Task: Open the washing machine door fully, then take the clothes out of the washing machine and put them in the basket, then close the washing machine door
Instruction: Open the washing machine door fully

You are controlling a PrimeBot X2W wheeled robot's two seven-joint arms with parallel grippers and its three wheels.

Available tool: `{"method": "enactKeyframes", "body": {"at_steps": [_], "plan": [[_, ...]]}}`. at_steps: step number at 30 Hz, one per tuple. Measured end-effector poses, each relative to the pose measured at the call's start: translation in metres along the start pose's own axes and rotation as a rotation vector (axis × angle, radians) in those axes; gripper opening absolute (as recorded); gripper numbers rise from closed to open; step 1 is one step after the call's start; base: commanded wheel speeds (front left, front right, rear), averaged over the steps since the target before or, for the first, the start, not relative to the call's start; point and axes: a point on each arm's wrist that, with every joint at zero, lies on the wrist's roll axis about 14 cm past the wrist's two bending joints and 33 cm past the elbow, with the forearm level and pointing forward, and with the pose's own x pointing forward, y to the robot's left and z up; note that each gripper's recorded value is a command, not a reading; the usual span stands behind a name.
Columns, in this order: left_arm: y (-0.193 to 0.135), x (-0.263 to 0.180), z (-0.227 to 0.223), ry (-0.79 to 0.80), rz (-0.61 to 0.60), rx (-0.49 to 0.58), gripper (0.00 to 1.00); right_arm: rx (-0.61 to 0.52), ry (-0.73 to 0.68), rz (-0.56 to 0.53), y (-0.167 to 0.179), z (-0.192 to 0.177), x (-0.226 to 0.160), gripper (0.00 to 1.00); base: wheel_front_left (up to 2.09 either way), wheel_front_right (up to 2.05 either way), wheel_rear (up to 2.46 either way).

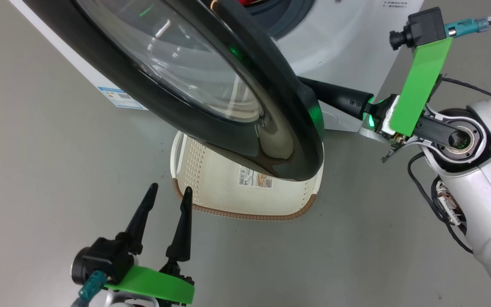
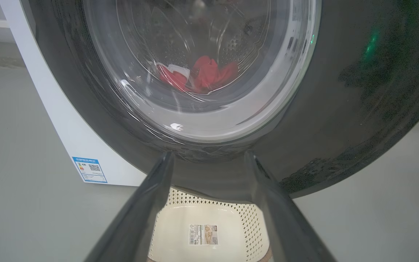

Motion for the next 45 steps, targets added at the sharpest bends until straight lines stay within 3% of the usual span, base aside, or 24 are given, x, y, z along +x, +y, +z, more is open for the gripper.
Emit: {"method": "enactKeyframes", "body": {"at_steps": [10, 12, 13, 15, 17, 25, 37, 45], "plan": [[0.0, -0.001, 0.003, -0.009, -0.001, -0.002, 1.0, -0.019, -0.024, -0.019, -0.002, -0.001, 0.0, 0.0, 0.0, 0.0, 0.0], [-0.001, -0.001, 0.005, -0.014, -0.002, -0.003, 1.0, -0.033, -0.045, -0.03, -0.002, 0.003, -0.003, 0.13, 0.0, 0.0, 0.0], [-0.001, -0.001, 0.005, -0.015, -0.005, -0.004, 1.0, -0.046, -0.058, -0.043, -0.003, 0.005, -0.004, 0.34, 0.0, 0.0, 0.0], [-0.003, -0.001, 0.006, -0.018, -0.01, -0.005, 1.0, -0.051, -0.084, -0.059, -0.007, 0.007, -0.008, 0.62, 0.0, 0.0, 0.0], [-0.003, 0.0, 0.006, -0.02, -0.015, -0.006, 1.0, -0.048, -0.116, -0.085, -0.014, 0.009, -0.015, 1.0, 0.0, 0.0, 0.0], [-0.002, 0.0, 0.009, -0.028, -0.019, 0.011, 1.0, -0.031, -0.25, -0.155, -0.03, 0.019, -0.044, 1.0, 0.0, 0.0, 0.0], [-0.004, -0.016, 0.004, -0.014, -0.033, 0.008, 1.0, 0.013, -0.404, -0.34, -0.068, -0.017, -0.107, 1.0, 0.0, 0.0, 0.0], [-0.014, -0.019, 0.002, -0.011, -0.069, 0.005, 1.0, -0.032, -0.524, -0.466, -0.085, -0.03, -0.155, 1.0, 0.0, 0.0, 0.0]]}}
